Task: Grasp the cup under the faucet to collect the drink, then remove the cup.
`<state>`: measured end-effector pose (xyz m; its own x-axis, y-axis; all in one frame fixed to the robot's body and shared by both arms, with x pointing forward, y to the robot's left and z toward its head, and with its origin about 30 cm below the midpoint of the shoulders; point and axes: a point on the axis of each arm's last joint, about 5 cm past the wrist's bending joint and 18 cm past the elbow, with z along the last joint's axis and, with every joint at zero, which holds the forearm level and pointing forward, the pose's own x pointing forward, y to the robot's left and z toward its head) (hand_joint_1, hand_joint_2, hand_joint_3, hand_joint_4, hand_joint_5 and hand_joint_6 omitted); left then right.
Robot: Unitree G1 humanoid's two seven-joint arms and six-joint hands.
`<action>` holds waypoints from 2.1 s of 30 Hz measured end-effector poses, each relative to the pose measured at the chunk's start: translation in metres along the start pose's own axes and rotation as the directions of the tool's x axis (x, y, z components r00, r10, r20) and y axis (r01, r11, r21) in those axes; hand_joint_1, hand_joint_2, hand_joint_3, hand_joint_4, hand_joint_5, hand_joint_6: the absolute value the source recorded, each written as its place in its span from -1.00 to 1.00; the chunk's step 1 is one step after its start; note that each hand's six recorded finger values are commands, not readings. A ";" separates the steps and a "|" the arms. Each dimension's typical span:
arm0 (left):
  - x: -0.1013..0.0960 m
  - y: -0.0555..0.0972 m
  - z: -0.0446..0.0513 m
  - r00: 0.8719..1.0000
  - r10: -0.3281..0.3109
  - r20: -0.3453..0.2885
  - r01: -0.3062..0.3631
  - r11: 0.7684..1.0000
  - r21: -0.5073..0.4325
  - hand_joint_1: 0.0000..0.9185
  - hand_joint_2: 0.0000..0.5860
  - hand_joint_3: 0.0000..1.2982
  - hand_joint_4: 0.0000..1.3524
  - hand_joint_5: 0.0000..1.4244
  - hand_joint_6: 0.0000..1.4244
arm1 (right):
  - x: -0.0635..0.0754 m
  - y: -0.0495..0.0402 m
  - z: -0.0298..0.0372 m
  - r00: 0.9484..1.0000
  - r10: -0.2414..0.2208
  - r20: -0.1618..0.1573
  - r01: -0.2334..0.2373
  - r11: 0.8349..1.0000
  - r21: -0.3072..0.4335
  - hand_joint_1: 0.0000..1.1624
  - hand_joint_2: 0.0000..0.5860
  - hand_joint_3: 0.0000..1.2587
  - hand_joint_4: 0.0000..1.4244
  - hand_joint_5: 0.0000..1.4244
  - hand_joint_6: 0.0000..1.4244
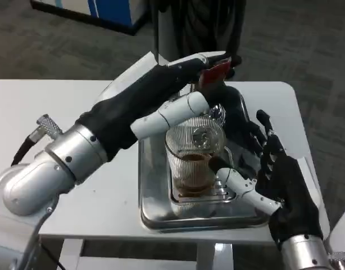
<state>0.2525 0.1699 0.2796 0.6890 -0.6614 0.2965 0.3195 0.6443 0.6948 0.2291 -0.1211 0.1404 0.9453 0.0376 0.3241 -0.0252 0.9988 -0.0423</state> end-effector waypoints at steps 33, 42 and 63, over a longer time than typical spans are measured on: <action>0.000 0.005 0.0043 1.000 -0.018 0.002 0.018 0.987 0.158 -1.00 -0.65 -0.63 -0.70 -0.76 -0.97 | 0.002 0.0017 0.0006 1.000 0.005 0.004 -0.005 1.000 0.003 0.35 -0.48 -0.93 -0.86 -0.84 -0.75; 0.000 0.005 0.0041 1.000 -0.017 0.002 0.017 0.988 0.156 -1.00 -0.65 -0.63 -0.70 -0.76 -0.97 | 0.001 0.0029 0.0007 1.000 0.011 0.004 -0.011 1.000 0.004 0.34 -0.48 -0.93 -0.86 -0.84 -0.76; 0.000 0.005 0.0047 1.000 -0.017 0.000 0.017 0.985 0.174 -1.00 -0.65 -0.63 -0.70 -0.75 -0.97 | 0.001 0.0056 0.0007 1.000 0.028 0.005 -0.028 1.000 -0.007 0.32 -0.42 -0.93 -0.86 -0.84 -0.77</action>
<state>0.2505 0.1713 0.2857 0.6835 -0.6721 0.2848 0.2129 0.5567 0.8030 0.2298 -0.1154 0.1412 0.9427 0.0654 0.3272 -0.0492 0.9971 -0.0577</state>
